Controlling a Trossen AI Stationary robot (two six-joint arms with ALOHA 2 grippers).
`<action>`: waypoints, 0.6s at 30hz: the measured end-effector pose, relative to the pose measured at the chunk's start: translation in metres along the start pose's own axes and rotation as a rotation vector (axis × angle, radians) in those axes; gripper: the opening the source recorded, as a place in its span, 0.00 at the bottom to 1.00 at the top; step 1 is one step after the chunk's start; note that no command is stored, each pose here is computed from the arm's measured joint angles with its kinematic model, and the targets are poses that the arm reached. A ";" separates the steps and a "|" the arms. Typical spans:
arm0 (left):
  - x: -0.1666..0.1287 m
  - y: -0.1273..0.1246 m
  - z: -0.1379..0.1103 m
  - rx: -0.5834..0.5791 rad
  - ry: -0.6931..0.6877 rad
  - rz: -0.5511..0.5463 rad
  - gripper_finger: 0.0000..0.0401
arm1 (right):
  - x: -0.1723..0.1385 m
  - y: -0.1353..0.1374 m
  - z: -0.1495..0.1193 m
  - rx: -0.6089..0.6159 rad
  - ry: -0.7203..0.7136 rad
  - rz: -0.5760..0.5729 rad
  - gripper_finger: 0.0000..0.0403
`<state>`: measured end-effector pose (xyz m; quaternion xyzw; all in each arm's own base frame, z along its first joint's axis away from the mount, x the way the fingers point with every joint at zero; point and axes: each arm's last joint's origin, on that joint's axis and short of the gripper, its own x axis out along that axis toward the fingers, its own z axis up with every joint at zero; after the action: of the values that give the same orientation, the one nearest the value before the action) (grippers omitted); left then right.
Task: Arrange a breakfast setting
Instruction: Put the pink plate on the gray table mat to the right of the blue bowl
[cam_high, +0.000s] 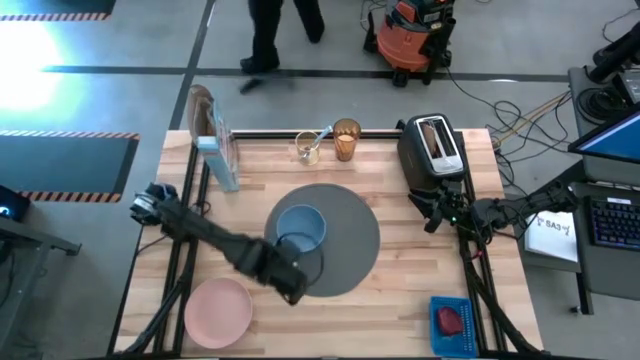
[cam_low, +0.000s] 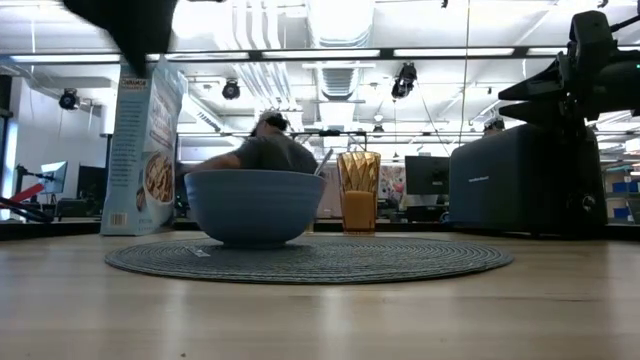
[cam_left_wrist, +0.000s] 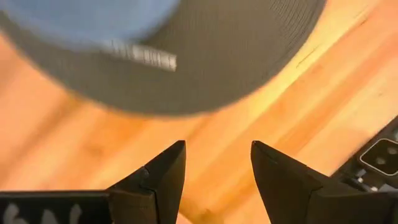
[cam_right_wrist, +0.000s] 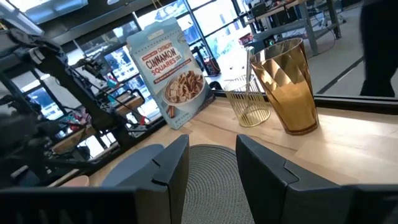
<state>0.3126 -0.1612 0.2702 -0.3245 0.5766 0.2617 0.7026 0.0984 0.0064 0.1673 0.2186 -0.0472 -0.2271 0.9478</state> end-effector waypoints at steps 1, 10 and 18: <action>0.003 -0.003 -0.008 -0.048 0.006 0.010 0.42 | 0.000 0.000 0.000 0.000 0.000 0.000 0.31; 0.044 -0.022 -0.065 -0.298 0.121 0.128 0.43 | 0.000 0.000 0.000 0.000 0.000 0.000 0.31; 0.058 -0.026 -0.090 -0.331 0.151 0.182 0.43 | 0.000 0.000 0.000 0.001 0.000 0.000 0.31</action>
<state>0.2858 -0.2463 0.2061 -0.4009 0.6036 0.3904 0.5679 0.0984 0.0064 0.1673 0.2189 -0.0473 -0.2271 0.9478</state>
